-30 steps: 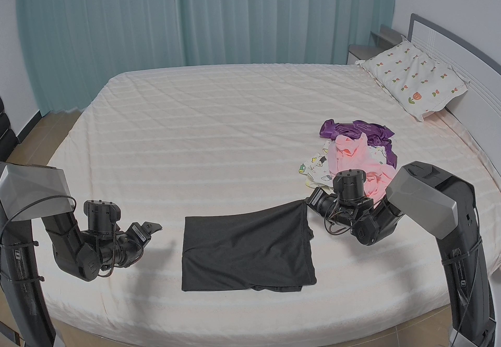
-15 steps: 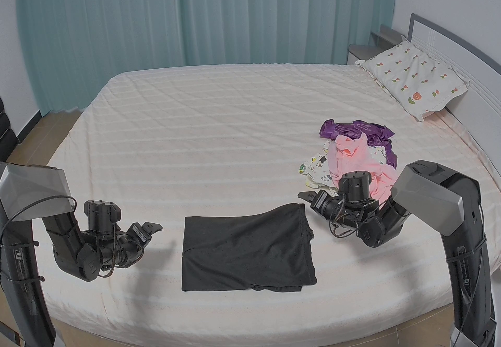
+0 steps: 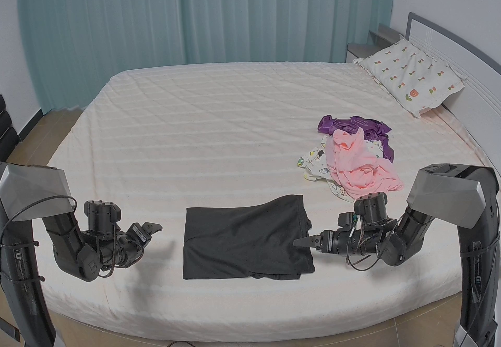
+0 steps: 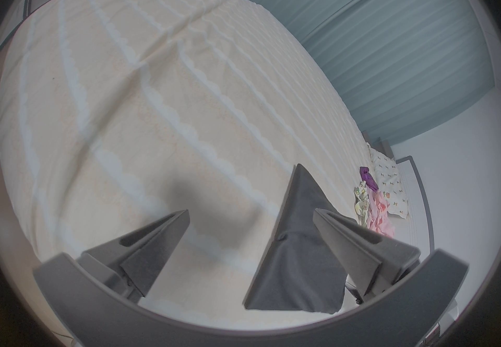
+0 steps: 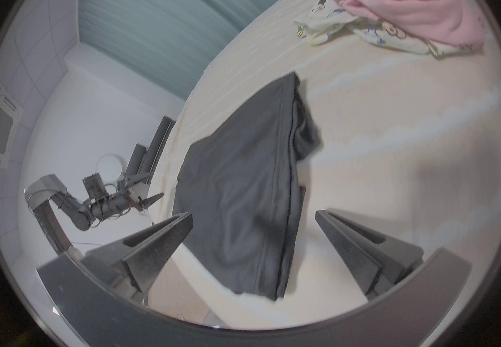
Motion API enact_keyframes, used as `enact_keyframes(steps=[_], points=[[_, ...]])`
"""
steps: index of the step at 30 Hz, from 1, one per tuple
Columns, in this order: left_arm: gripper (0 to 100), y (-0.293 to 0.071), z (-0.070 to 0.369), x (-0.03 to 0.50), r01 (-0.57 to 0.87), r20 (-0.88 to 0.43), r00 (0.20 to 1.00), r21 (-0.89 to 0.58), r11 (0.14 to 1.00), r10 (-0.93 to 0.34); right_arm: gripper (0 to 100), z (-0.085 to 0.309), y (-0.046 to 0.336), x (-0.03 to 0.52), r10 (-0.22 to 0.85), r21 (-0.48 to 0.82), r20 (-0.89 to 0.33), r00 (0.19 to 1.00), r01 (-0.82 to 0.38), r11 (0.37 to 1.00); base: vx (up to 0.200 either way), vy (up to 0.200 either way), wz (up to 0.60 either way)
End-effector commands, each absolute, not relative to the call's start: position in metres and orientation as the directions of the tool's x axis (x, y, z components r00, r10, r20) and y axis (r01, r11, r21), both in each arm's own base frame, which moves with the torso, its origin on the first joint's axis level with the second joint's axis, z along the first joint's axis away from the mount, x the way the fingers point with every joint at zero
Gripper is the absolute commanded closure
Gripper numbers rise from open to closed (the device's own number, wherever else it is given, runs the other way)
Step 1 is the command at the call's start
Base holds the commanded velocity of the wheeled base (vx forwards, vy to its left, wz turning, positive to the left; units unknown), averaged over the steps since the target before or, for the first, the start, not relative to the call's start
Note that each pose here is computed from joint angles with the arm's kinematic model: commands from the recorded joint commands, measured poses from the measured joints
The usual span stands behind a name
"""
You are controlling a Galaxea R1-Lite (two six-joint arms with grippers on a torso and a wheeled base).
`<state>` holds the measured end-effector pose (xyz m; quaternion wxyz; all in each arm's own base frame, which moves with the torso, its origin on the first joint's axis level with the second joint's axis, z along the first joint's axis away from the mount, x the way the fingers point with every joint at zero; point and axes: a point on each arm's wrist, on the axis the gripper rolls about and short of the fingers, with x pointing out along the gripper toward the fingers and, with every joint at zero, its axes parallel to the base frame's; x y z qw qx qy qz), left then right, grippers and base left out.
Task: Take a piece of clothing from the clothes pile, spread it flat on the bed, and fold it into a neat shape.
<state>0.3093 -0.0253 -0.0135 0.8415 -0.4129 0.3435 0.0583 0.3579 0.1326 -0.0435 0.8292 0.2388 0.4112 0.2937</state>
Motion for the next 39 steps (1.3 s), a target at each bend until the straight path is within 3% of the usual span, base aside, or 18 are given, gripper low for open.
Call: enact_keyframes(steps=[1,20,21,31,39], points=[[0,-0.025,-0.014,0.309,-0.382,-0.628,0.756,-0.653,0.654,-0.185,0,-0.038,0.131,0.35,0.693,0.639,-0.542,0.476,-0.301,0.708,0.0,0.0,0.0],[0,-0.025,-0.016,0.31,-0.38,-0.626,0.758,-0.653,0.655,-0.184,0,-0.051,0.149,0.349,0.688,0.621,-0.561,0.46,-0.317,0.717,0.0,0.0,0.0],[0,-0.025,-0.016,0.31,-0.38,-0.626,0.758,-0.653,0.655,-0.184,100,-0.051,0.15,0.349,0.688,0.62,-0.562,0.459,-0.316,0.718,0.0,0.0,0.0],[0,-0.025,-0.015,0.31,-0.381,-0.624,0.759,-0.655,0.652,-0.184,100,-0.052,0.152,0.343,0.676,0.586,-0.598,0.431,-0.341,0.735,0.0,0.0,0.0],[0,-0.025,-0.015,0.31,-0.381,-0.624,0.759,-0.655,0.652,-0.184,100,-0.026,0.14,0.341,0.647,0.574,-0.641,0.413,-0.302,0.761,0.0,0.0,0.0]])
